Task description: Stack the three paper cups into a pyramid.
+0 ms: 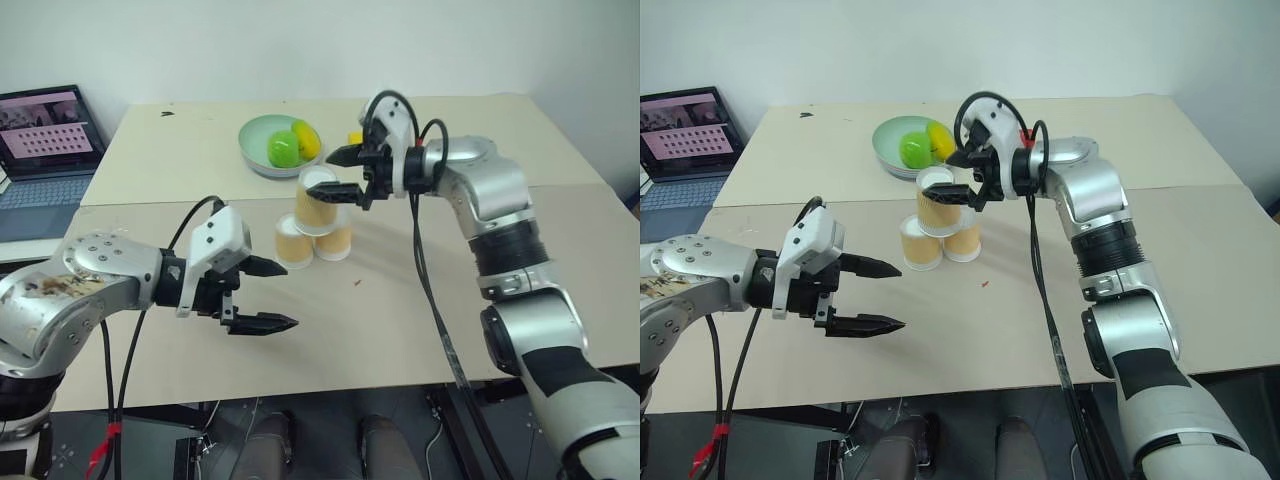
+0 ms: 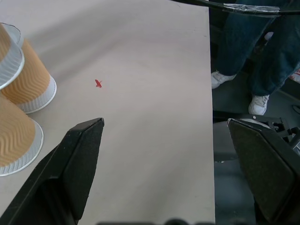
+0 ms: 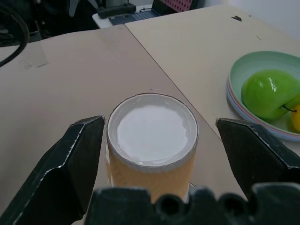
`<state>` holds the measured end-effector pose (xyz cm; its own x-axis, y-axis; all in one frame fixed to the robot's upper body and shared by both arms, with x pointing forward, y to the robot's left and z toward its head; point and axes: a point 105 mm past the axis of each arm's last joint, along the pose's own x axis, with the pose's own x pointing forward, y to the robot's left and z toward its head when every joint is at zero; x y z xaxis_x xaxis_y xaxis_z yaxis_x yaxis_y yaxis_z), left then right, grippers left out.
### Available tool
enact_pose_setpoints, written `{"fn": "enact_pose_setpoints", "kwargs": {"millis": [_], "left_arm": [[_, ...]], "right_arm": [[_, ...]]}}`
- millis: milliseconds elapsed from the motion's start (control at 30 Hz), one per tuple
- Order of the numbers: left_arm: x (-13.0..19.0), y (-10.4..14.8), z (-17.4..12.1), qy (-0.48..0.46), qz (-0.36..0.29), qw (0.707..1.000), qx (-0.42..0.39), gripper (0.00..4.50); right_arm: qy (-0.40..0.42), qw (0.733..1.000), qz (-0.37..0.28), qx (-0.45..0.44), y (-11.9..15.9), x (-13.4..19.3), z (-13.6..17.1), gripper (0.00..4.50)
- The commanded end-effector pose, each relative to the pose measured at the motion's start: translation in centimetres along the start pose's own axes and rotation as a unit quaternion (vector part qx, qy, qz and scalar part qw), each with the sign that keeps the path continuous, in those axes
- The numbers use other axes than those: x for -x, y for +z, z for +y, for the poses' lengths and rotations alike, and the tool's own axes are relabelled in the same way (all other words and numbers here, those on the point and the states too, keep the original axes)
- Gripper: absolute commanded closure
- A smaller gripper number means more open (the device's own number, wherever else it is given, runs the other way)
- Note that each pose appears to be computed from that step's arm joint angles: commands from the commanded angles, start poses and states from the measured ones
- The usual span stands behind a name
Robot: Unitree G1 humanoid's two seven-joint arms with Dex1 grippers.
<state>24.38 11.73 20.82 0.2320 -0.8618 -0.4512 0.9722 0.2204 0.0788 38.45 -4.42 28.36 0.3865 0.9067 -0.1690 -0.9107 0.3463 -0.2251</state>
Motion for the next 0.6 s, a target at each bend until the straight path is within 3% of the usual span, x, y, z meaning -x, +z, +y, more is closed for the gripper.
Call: {"fn": "enact_pose_setpoints", "kwargs": {"millis": [33, 233, 400, 600], "left_arm": [[0.1, 0.8, 0.1, 0.001, -0.009, 1.0, -0.026, 0.0], [0.4, 0.9, 0.7, 0.011, -0.015, 0.999, -0.028, 0.0], [1.3, 1.1, 2.9, 0.072, -0.042, 0.996, -0.01, 0.0], [1.9, 0.3, 5.8, 0.161, -0.105, 0.981, 0.024, 0.0]], "right_arm": [[0.002, 0.998, -0.059, 0.029, 4.7, 1.7, 0.6, 0.08], [-0.037, 0.996, -0.055, 0.051, 4.8, 7.0, -0.6, 0.08], [-0.101, 0.993, 0.0, 0.057, 0.1, 14.5, -1.3, 0.08], [-0.203, 0.972, 0.104, 0.053, -6.6, 20.2, -0.8, 0.08]]}}
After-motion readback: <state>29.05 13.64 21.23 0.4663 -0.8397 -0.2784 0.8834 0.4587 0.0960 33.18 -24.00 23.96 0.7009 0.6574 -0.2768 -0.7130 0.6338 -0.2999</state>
